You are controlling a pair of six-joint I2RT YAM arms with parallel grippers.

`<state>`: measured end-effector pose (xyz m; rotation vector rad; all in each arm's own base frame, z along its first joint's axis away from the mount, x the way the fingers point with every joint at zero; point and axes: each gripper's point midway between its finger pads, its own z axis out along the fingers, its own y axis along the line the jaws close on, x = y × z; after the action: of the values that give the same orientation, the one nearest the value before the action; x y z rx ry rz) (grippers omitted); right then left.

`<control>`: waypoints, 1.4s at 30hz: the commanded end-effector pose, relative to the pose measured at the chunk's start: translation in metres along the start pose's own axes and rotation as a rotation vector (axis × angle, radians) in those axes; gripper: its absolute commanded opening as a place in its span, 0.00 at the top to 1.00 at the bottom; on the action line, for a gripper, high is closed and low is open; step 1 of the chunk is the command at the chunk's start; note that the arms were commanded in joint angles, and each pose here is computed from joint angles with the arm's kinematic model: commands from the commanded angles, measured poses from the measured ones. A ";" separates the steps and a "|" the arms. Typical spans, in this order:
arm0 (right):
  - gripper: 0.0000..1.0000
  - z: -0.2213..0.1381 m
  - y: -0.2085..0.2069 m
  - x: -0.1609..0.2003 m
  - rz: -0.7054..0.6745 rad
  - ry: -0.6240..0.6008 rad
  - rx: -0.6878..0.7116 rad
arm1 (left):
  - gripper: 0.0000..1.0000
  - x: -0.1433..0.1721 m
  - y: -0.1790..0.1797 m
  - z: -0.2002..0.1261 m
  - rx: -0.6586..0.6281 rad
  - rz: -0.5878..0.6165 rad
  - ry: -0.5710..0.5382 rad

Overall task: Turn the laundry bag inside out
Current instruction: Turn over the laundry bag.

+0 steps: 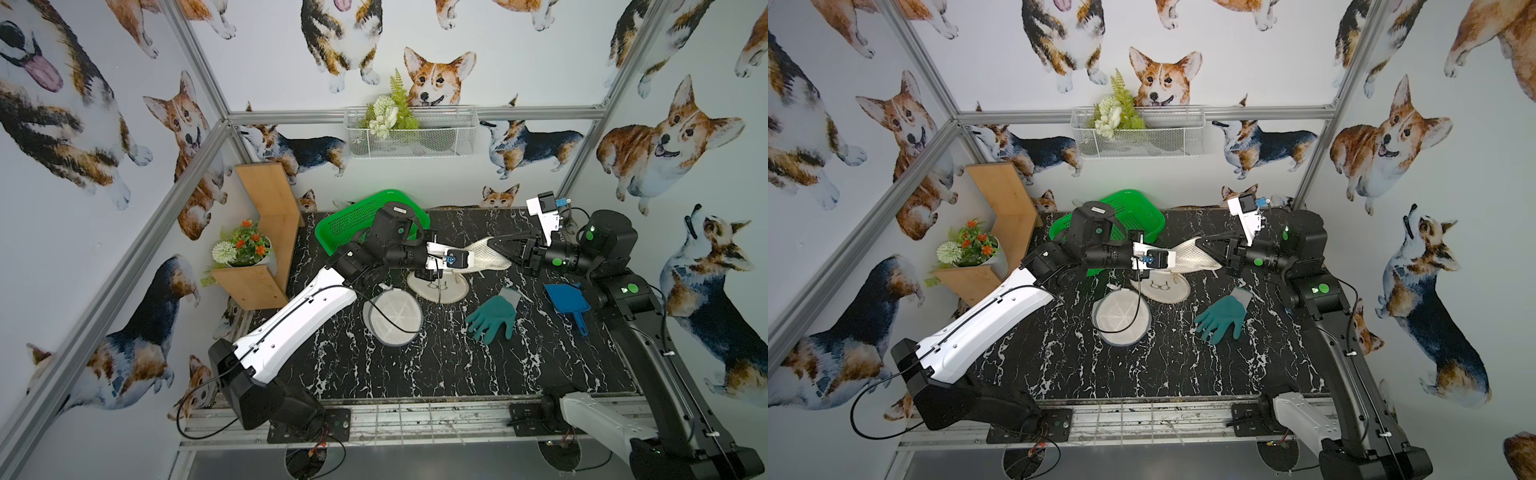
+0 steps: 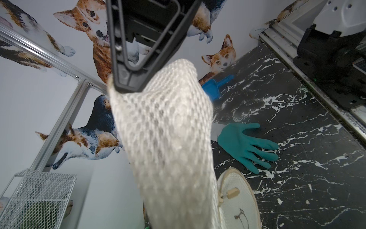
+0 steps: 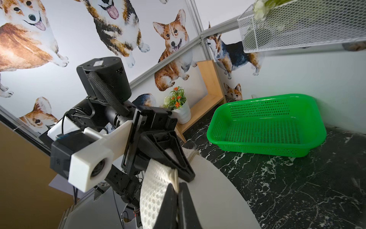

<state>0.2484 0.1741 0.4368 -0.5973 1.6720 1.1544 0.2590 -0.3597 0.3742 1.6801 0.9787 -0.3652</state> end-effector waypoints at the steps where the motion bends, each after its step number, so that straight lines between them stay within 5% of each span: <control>1: 1.00 -0.002 -0.016 -0.023 -0.070 -0.059 0.127 | 1.00 0.011 -0.022 0.000 0.071 -0.016 0.057; 8: 1.00 0.007 -0.060 -0.021 0.008 -0.032 0.261 | 1.00 -0.001 -0.030 -0.004 0.077 -0.009 0.023; 14: 1.00 0.024 -0.117 0.038 0.101 0.147 0.396 | 1.00 -0.026 -0.020 -0.011 0.028 -0.012 -0.071; 22: 0.98 0.043 -0.120 0.106 0.131 0.292 0.343 | 1.00 -0.048 0.006 -0.018 -0.121 -0.129 -0.218; 28: 0.53 0.019 -0.119 0.044 0.134 0.116 0.452 | 1.00 -0.014 0.007 -0.010 -0.124 -0.352 -0.143; 31: 0.41 -0.012 -0.114 -0.004 0.132 -0.014 0.534 | 1.00 0.004 0.005 -0.010 -0.154 -0.477 -0.113; 37: 0.33 -0.030 -0.075 -0.025 0.110 -0.097 0.474 | 1.00 0.013 0.009 -0.011 -0.215 -0.666 -0.170; 42: 0.49 -0.025 -0.059 0.009 0.192 -0.069 0.352 | 1.00 0.010 0.016 -0.008 -0.232 -0.752 -0.232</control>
<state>0.2916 0.1175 0.4090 -0.1710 1.8454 0.8521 0.2713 -0.3455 0.3558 1.0950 1.4364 -0.8009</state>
